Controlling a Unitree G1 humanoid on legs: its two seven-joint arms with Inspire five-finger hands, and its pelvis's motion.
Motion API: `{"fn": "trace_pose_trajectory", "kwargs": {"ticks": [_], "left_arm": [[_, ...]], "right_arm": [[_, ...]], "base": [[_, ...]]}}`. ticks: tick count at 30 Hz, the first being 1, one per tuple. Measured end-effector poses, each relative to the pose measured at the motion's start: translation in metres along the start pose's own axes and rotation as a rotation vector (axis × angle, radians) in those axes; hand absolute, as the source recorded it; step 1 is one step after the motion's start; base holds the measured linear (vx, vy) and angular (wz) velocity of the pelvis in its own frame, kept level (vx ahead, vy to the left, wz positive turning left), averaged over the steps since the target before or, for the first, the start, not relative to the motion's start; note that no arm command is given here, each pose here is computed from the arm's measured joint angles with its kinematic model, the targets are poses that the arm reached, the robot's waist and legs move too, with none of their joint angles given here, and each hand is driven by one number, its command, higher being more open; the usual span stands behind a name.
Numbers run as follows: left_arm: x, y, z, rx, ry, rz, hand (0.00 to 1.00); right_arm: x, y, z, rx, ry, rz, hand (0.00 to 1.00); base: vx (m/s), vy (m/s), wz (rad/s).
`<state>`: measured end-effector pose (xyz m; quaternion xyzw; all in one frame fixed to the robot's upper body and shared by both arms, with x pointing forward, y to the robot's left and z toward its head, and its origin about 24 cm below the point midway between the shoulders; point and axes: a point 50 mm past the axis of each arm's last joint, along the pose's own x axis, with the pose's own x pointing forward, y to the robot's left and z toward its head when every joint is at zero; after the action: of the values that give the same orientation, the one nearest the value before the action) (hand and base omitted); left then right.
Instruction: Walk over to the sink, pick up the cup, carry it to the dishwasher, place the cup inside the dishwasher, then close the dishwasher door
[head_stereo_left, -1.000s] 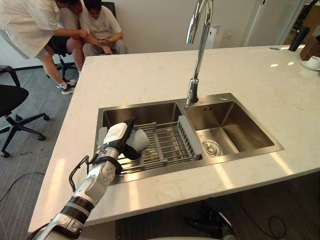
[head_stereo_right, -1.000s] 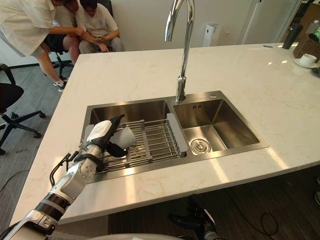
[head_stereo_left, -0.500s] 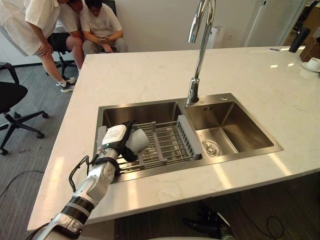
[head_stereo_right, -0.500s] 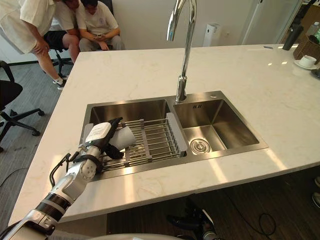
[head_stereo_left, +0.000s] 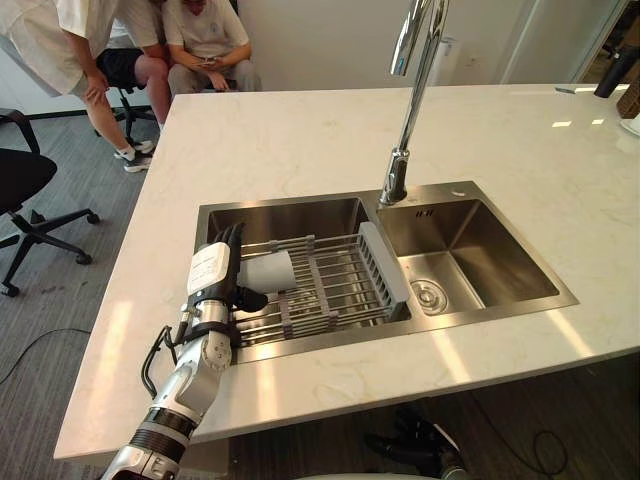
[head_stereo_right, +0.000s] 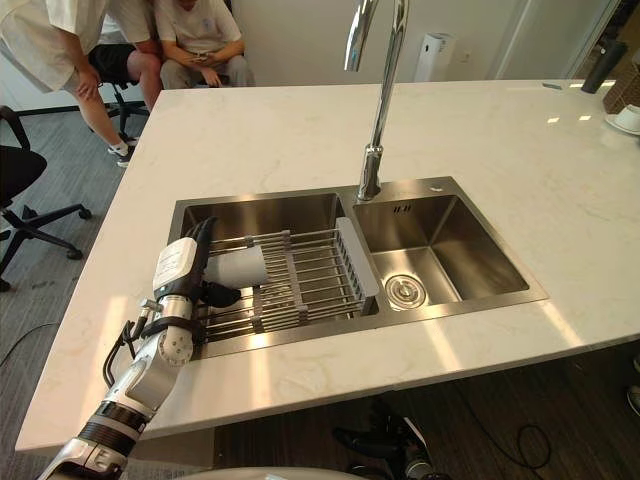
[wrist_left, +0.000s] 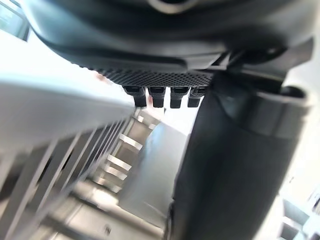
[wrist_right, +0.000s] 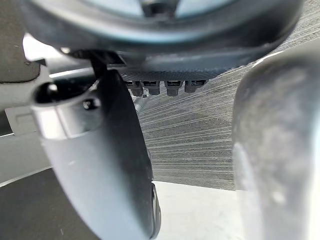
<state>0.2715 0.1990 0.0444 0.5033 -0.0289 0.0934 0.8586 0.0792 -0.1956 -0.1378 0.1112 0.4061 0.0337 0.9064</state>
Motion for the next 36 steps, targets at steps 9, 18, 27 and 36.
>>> {"fn": "trace_pose_trajectory", "kwargs": {"ticks": [9,18,27,36], "left_arm": [[-0.017,-0.01,0.009,0.008,-0.031,-0.071,1.0],[-0.016,-0.016,0.016,0.085,-0.072,-0.156,1.0],[-0.009,-0.022,0.024,0.199,-0.125,-0.224,1.0],[0.002,-0.027,0.019,0.203,-0.086,-0.274,1.0]], "right_arm": [[0.0,0.0,0.0,0.0,-0.001,0.0,1.0],[0.001,0.0,0.001,-0.001,-0.003,0.003,1.0],[0.004,0.0,0.004,-0.004,-0.003,0.012,1.0],[0.004,-0.005,0.005,-0.013,0.006,0.006,1.0]], "base": [[-0.04,-0.013,0.05],[-0.02,-0.006,0.01],[0.0,0.0,0.0],[-0.01,-0.002,0.0]]}}
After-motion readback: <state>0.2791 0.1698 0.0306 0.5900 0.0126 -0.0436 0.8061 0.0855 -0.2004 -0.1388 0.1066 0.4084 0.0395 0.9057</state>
